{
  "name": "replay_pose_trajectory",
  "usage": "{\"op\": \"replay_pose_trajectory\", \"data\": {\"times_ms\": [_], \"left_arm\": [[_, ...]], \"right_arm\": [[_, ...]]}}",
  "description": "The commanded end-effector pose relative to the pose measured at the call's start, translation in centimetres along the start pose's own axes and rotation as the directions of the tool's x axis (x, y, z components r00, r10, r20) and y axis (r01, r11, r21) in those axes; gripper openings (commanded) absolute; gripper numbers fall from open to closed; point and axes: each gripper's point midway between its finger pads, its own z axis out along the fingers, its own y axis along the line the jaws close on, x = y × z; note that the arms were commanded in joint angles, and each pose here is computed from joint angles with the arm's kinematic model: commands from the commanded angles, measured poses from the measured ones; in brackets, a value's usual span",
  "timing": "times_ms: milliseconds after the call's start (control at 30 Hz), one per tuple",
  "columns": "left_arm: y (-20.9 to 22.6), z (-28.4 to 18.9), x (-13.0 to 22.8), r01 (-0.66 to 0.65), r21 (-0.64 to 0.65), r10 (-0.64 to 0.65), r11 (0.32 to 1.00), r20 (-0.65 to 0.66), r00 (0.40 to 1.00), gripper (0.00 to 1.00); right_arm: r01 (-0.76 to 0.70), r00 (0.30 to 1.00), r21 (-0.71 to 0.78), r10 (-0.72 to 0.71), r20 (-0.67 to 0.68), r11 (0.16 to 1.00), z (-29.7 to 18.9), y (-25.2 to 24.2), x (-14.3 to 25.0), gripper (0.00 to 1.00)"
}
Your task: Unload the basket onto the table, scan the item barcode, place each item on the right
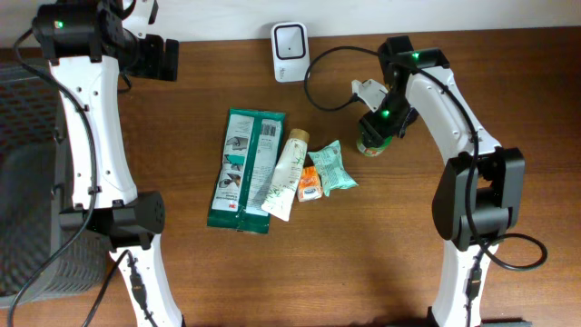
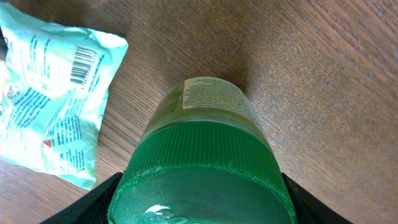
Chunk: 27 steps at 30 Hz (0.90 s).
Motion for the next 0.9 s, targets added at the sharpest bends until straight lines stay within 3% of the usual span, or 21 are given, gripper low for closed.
{"op": "replay_pose_trajectory", "data": {"times_ms": [0,200,233,267,400,533,700,867], "left_arm": [[0.2,-0.3,-0.1,-0.006,0.005,0.006,1.000,0.011,1.000,0.99],[0.2,-0.3,-0.1,-0.006,0.005,0.006,1.000,0.010,1.000,0.99],[0.2,-0.3,-0.1,-0.006,0.005,0.006,1.000,0.010,1.000,0.99],[0.2,-0.3,-0.1,-0.006,0.005,0.006,1.000,0.010,1.000,0.99],[0.2,-0.3,-0.1,-0.005,0.005,0.005,1.000,0.010,1.000,0.99],[0.2,-0.3,-0.1,-0.006,0.005,0.006,1.000,0.010,1.000,0.99],[0.2,-0.3,-0.1,-0.006,0.005,0.006,1.000,0.011,1.000,0.99],[0.2,-0.3,-0.1,-0.006,0.005,0.006,1.000,0.011,1.000,0.99]], "right_arm": [[-0.064,0.996,-0.002,0.064,0.070,0.998,-2.4,0.5,-1.1,0.72],[-0.090,0.991,-0.049,0.094,0.098,0.995,-2.9,1.3,-1.7,0.74],[-0.084,0.988,-0.074,0.093,0.120,0.994,-4.0,1.8,-2.1,0.82],[-0.072,0.981,-0.085,0.086,0.176,0.994,-6.9,2.3,-3.0,0.97],[-0.085,0.930,-0.031,0.090,0.357,0.996,-17.3,3.4,-3.5,0.98],[-0.136,0.877,-0.010,0.125,0.464,0.991,-25.3,6.2,0.4,0.99],[-0.234,0.852,-0.056,0.233,0.469,0.971,-29.2,9.7,6.3,0.98],[-0.329,0.755,-0.041,0.289,0.588,0.943,-33.6,11.3,10.4,0.98]]}}
